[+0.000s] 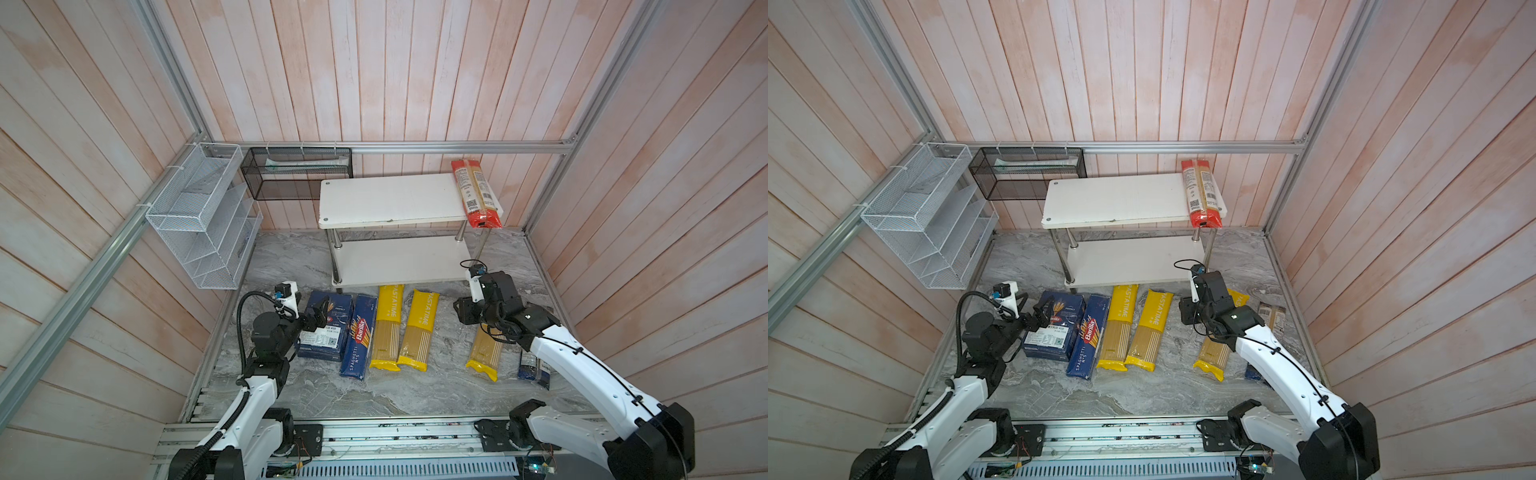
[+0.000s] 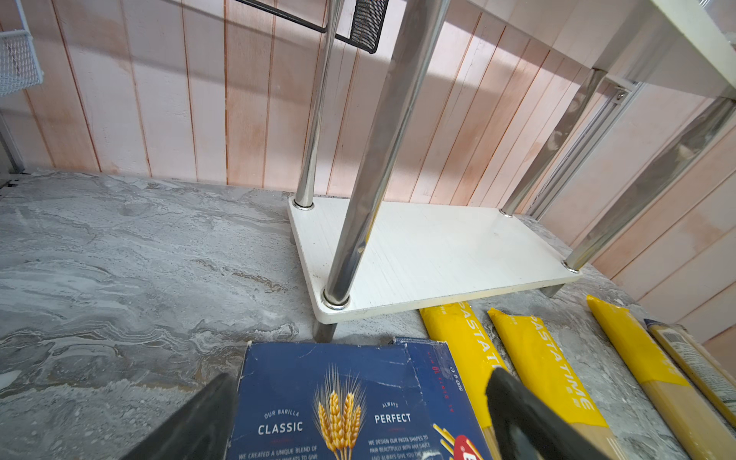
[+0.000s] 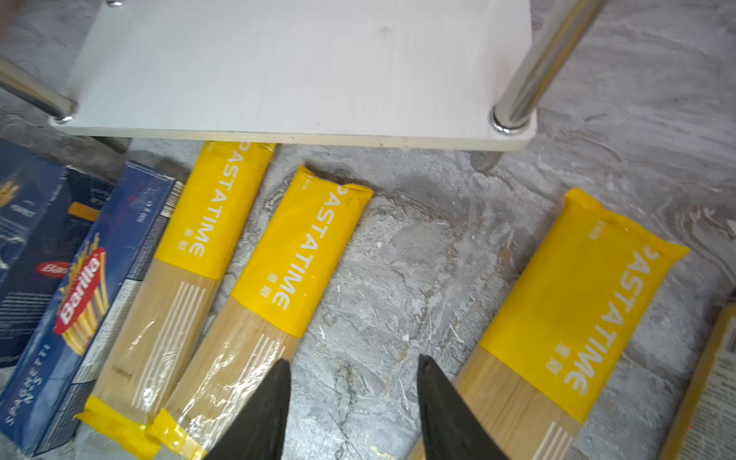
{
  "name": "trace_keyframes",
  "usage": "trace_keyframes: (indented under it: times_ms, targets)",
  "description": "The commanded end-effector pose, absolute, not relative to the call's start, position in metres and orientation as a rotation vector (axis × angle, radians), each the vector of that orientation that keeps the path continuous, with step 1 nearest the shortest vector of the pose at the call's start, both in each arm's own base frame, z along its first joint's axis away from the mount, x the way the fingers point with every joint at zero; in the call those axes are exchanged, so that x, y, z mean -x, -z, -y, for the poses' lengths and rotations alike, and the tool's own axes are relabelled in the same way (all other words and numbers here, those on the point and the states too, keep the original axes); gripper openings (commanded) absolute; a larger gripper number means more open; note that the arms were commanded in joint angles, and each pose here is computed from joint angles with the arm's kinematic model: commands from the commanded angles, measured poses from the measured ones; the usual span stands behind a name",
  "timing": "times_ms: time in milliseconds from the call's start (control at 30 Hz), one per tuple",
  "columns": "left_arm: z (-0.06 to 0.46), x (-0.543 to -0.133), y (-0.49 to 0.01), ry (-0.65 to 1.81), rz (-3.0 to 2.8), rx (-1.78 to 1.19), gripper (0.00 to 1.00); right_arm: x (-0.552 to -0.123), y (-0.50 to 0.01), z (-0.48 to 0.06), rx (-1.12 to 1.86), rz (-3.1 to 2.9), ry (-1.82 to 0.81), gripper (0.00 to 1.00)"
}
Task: Arrange pasta packages on shelves
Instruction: Pick up the pasta bag from the middle-right of the table.
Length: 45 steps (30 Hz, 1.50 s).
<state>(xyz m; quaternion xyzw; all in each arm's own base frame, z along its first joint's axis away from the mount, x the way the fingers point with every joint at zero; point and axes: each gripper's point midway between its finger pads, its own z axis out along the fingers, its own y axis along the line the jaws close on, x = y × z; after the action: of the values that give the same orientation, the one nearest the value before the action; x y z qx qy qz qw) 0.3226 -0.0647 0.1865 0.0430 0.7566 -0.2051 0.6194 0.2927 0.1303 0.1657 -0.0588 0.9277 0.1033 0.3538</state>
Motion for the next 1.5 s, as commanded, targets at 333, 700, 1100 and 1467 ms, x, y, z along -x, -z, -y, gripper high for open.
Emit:
trace_keyframes:
  times_ms: [333,700,1100,1467]
  targets:
    - [0.065,-0.321,-0.184,0.472,-1.740,-0.101,1.00,-0.296,-0.122,-0.068,-0.269,-2.434,-0.158,0.58]
    - [0.066,-0.322,-0.184,0.473,-1.741,-0.102,1.00,-0.285,-0.098,-0.032,-0.481,-2.439,-0.162,0.72]
    - [0.066,-0.322,-0.184,0.473,-1.740,-0.103,1.00,-0.269,-0.064,-0.006,-0.709,-2.415,-0.081,0.82]
    - [0.066,-0.321,-0.185,0.473,-1.737,-0.104,1.00,-0.269,-0.053,0.003,-0.774,-2.401,-0.054,0.87]
